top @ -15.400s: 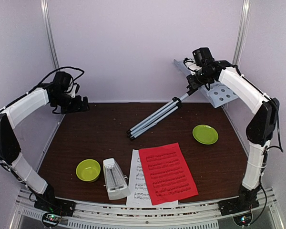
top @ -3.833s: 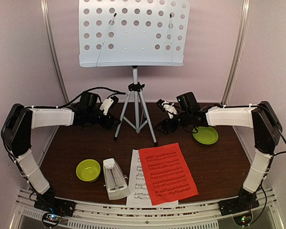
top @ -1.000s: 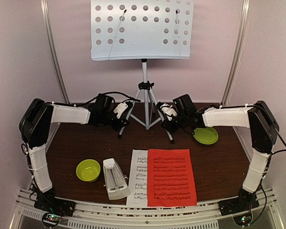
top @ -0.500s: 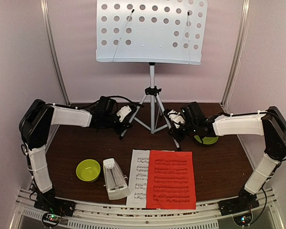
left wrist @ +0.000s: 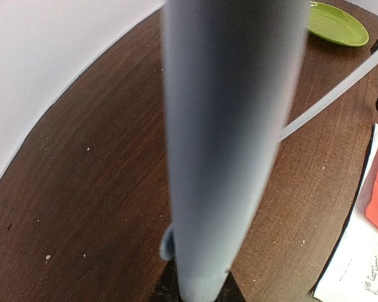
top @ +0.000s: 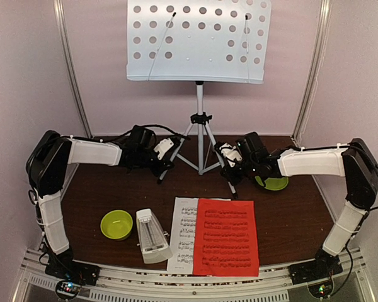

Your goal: Set up the instrument practice props

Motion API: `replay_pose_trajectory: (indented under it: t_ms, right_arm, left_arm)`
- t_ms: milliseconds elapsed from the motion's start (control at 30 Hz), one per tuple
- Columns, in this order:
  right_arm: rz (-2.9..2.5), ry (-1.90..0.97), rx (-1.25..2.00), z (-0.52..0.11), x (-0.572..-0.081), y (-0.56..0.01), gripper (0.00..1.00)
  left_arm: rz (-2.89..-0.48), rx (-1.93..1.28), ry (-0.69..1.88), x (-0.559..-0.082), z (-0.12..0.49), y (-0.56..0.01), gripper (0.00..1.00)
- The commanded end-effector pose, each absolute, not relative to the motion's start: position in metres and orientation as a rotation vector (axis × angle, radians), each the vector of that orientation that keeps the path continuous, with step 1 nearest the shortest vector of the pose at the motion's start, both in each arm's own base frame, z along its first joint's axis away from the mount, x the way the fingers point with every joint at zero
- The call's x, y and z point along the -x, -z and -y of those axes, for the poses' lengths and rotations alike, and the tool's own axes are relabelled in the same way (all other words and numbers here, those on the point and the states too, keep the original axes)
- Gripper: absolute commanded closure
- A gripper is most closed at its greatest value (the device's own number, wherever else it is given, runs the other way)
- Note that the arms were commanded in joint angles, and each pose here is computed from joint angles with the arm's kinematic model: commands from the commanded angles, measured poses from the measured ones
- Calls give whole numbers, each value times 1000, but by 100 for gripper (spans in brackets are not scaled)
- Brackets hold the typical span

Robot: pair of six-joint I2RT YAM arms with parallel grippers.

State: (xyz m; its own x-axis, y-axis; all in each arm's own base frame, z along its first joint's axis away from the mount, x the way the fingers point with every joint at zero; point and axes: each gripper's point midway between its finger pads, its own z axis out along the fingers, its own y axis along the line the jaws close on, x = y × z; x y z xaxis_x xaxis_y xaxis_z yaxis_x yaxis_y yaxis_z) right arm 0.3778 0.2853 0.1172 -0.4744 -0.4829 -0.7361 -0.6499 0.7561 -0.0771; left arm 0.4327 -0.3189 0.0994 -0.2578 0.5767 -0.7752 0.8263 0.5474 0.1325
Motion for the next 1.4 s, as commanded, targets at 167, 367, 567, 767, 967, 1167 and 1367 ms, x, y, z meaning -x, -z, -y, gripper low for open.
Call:
replay_pose_trajectory:
  t_ms: [167, 367, 567, 767, 967, 1167, 1367]
  right_arm:
    - [-2239, -221, 913, -272, -362, -100, 97]
    - [-2202, -298, 960, -288, -354, -111, 90]
    - [-2177, -294, 946, -286, -349, -119, 77]
    - [-2163, -235, 912, -279, -356, -135, 50]
    - [-2118, -202, 838, -267, -357, -166, 34]
    - [-2100, -124, 728, -238, -352, -192, 25]
    - [-2122, -204, 553, -203, -335, -219, 0]
  left_arm:
    - [-2070, -978, 256, -458, 282, -98, 89]
    - [-2085, -946, 244, -453, 282, -107, 77]
    - [-2063, -894, 262, -447, 278, -124, 59]
    - [-2042, -809, 248, -443, 268, -148, 42]
    - [-2041, -657, 200, -441, 247, -174, 8]
    - [-1988, -458, 163, -436, 220, -217, 2]
    - [-2057, -394, 268, -418, 219, -231, 2]
